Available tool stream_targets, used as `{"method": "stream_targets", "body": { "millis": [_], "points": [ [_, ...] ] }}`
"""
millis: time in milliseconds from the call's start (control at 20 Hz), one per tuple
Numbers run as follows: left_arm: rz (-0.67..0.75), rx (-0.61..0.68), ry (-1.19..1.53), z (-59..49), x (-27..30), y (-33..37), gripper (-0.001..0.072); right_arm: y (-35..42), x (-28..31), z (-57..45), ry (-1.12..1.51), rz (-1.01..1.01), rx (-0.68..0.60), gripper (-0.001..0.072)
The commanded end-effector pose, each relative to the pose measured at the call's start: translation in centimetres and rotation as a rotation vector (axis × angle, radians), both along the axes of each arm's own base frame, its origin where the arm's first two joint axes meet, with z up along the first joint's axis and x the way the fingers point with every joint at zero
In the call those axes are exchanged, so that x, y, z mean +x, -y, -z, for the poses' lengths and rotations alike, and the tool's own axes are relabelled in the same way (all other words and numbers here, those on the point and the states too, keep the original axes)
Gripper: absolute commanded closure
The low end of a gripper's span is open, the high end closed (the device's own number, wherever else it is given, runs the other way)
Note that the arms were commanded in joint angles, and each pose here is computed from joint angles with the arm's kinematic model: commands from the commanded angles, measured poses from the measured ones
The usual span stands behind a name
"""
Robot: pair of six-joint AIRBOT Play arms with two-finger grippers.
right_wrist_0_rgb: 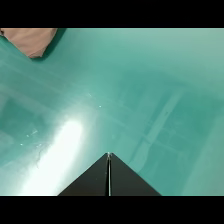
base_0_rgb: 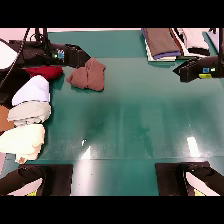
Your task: Fold the shirts.
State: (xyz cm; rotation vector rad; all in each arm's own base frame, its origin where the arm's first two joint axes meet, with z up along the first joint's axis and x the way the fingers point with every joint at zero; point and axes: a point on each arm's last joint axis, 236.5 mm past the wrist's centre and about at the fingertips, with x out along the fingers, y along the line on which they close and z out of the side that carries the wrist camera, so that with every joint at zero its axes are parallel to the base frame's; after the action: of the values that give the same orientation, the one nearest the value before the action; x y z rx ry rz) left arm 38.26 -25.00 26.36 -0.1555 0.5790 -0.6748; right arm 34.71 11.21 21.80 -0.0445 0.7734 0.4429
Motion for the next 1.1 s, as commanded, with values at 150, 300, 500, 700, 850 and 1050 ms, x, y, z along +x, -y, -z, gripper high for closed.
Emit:
{"method": "stream_targets", "body": {
  "millis": [150,300,500,700,850,1050],
  "points": [
    [-0.038,0.037,0.114,-1.1,1.9,-0.9,0.0678,0.0,0.0,0.0,0.001,0.0,0.001,0.0693],
    [-0.202,0.145,0.116,1.8,6.5,-4.7,0.0139,-0.1,0.6,-0.6,0.033,0.009,0.012,0.0693],
    [-0.393,0.2,-0.105,12.0,12.9,-11.2,0.0138,-0.1,1.3,-1.4,0.072,0.019,0.027,0.0694],
    [-0.49,0.211,-0.31,22.8,16.3,-15.5,0.0138,-0.1,1.2,-1.4,0.072,0.018,0.028,0.0693],
    [-0.504,0.198,-0.339,27.3,17.9,-15.4,0.0138,-0.1,1.3,-1.4,0.072,0.019,0.028,0.0693],
    [-0.515,0.1,-0.344,26.8,18.8,-14.2,0.0142,-0.1,1.3,-1.4,0.073,0.019,0.028,0.0693]
  ]
}}
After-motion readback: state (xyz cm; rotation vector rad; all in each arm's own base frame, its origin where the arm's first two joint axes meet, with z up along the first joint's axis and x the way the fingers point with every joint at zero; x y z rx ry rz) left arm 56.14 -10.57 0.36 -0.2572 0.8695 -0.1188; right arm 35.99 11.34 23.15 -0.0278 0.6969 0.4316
